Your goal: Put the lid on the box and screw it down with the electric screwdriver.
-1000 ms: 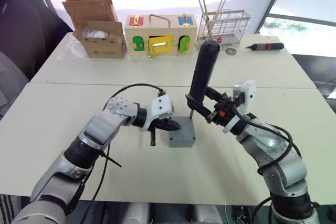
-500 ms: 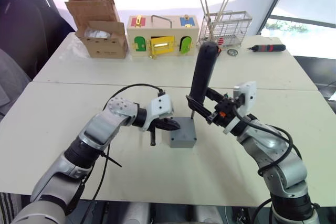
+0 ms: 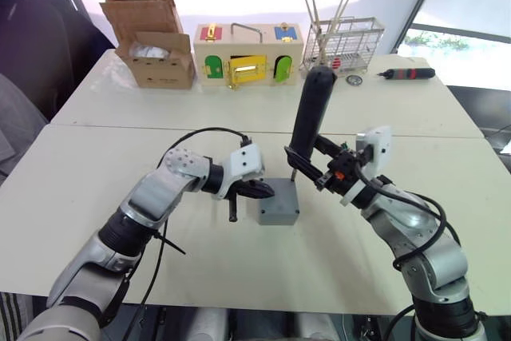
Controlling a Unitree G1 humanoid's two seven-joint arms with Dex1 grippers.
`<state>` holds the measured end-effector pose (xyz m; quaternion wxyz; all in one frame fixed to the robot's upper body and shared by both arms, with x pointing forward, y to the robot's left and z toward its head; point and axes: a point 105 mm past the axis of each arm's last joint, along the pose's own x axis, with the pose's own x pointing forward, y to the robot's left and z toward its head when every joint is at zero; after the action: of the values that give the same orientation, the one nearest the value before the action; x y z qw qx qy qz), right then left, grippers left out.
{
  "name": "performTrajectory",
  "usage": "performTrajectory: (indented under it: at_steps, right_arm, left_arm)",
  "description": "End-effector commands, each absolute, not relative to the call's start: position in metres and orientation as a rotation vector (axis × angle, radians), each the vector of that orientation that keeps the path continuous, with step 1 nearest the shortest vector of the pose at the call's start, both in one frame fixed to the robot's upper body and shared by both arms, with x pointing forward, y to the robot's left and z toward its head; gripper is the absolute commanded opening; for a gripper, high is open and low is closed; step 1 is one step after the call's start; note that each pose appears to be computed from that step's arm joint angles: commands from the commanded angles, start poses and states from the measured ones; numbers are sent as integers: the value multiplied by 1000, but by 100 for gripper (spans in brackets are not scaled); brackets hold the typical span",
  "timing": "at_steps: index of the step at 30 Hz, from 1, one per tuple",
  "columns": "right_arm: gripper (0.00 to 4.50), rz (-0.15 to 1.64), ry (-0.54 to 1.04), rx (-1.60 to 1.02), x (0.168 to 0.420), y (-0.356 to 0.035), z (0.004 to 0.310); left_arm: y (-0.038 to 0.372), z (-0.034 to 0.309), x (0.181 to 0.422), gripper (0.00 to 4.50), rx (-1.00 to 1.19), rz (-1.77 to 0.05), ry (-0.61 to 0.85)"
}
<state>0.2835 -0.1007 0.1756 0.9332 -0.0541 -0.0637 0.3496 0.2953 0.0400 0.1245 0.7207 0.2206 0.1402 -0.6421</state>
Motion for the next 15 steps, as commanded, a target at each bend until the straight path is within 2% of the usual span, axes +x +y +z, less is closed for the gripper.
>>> performTrajectory:
  at_steps: [1, 5, 7, 10, 15]
  right_arm:
    - [187, 710, 75, -73, 285, -106, 130]
    - [187, 702, 2, -79, 286, -112, 158]
    - [187, 709, -72, -87, 285, -116, 190]
    - [187, 765, -197, -35, 279, -121, 253]
    - [187, 926, -225, 83, 261, -134, 321]
  left_arm:
    - [41, 115, 293, 0, 505, -1421, 346]
    - [40, 114, 293, 0, 509, -1423, 345]
    - [40, 113, 293, 0, 512, -1426, 344]
    - [40, 114, 293, 0, 518, -1431, 336]
    - [35, 143, 295, 0, 437, -1449, 231]
